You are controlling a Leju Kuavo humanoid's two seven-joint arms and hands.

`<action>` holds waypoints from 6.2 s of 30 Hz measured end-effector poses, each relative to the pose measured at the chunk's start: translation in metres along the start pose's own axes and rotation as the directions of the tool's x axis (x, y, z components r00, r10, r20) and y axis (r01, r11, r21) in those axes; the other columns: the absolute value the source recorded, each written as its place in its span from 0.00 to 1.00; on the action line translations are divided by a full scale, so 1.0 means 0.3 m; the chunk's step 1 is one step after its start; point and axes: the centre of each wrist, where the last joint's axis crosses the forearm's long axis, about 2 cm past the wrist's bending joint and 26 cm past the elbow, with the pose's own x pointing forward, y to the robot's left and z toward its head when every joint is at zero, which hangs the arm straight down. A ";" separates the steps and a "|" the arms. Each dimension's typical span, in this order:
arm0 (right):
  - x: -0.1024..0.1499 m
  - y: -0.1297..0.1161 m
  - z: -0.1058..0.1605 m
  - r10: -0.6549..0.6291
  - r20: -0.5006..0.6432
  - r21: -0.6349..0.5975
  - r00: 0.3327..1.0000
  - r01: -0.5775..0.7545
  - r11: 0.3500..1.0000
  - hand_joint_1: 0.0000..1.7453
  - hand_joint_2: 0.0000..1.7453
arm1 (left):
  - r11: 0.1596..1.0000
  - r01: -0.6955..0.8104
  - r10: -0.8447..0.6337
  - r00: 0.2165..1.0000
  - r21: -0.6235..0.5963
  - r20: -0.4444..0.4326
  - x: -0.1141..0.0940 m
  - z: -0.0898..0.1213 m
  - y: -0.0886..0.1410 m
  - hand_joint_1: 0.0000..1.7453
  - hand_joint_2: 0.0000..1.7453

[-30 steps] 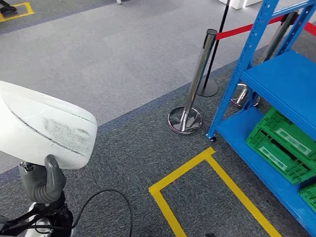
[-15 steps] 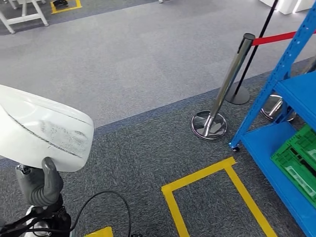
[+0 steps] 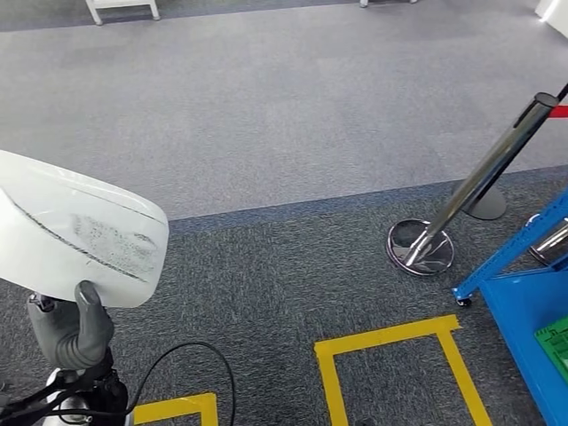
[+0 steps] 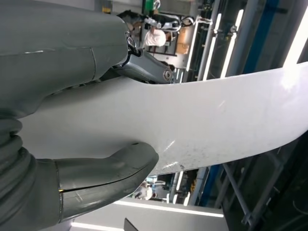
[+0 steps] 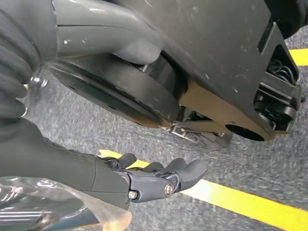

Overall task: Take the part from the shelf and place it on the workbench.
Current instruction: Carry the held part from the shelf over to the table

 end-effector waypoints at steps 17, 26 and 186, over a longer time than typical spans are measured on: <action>-0.011 0.011 0.002 0.020 -0.006 0.015 1.000 -0.020 1.000 0.00 1.00 | 1.000 0.002 -0.002 1.000 0.001 -0.005 0.001 0.006 0.000 1.00 1.00; 0.004 0.009 0.000 0.064 0.001 0.027 0.998 -0.064 0.998 0.00 1.00 | 1.000 0.005 -0.005 1.000 0.018 0.004 0.003 0.005 0.014 1.00 1.00; 0.034 -0.016 -0.006 0.179 0.025 0.043 0.984 -0.180 0.983 0.00 1.00 | 0.999 0.043 -0.044 0.999 -0.025 -0.014 -0.024 -0.017 0.030 1.00 1.00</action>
